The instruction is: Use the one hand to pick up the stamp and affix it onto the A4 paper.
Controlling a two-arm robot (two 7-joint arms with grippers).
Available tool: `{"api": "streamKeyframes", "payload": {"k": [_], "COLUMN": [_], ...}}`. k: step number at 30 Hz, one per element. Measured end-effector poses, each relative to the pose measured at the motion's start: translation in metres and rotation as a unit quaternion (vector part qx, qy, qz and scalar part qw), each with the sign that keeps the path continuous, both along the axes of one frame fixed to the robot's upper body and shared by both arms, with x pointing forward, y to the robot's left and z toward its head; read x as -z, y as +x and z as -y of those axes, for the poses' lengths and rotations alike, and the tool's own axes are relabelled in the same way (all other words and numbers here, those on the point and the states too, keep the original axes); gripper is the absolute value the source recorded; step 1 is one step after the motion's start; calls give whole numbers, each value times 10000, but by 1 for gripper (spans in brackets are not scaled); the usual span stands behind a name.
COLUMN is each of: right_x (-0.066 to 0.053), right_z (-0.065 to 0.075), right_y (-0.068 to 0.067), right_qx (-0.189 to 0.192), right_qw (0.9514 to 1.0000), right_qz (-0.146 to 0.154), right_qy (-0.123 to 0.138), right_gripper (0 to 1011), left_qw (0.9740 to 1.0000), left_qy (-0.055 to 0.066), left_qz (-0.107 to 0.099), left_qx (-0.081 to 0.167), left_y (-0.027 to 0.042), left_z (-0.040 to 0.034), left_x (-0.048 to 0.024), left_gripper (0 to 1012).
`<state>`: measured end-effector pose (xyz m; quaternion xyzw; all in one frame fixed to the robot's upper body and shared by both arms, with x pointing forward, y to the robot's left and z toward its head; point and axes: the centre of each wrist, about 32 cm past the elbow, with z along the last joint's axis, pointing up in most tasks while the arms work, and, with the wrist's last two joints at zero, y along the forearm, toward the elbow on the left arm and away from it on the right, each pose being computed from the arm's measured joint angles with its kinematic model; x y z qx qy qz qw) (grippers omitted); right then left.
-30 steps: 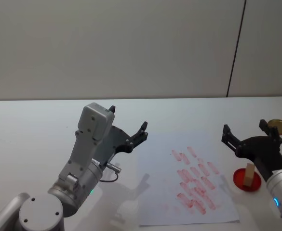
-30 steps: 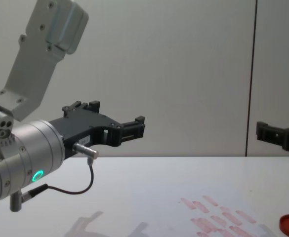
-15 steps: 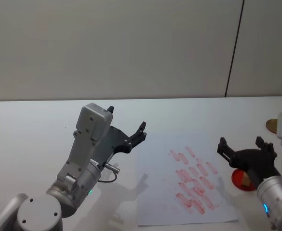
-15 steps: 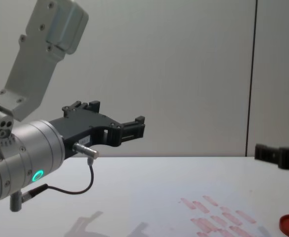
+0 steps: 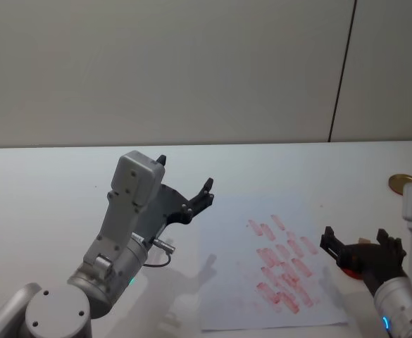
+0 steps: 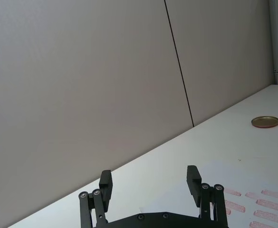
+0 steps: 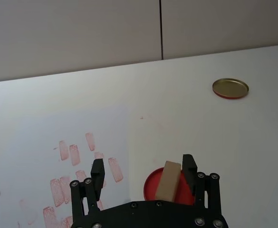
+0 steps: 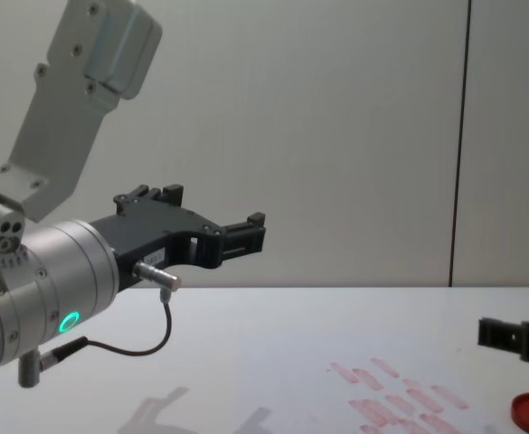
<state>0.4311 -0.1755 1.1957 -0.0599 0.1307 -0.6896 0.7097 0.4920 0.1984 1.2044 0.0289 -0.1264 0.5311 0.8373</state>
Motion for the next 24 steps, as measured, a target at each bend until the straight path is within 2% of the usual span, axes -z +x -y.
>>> {"api": "streamKeyframes", "payload": {"k": [9, 24], "right_x": [54, 106], "right_z": [-31, -116], "right_y": [5, 89], "right_qx": [151, 362], "right_qw": [9997, 9984], "right_qz": [-207, -436], "right_qy": [-2, -70], "right_gripper": [1003, 1003], "left_qw": [10000, 10000], "left_qy": [0, 0], "left_qz": [0, 0], "left_qx": [0, 0], "left_y": [0, 0], "left_z": [0, 0], "left_x": [0, 0], "left_gripper": [993, 993]}}
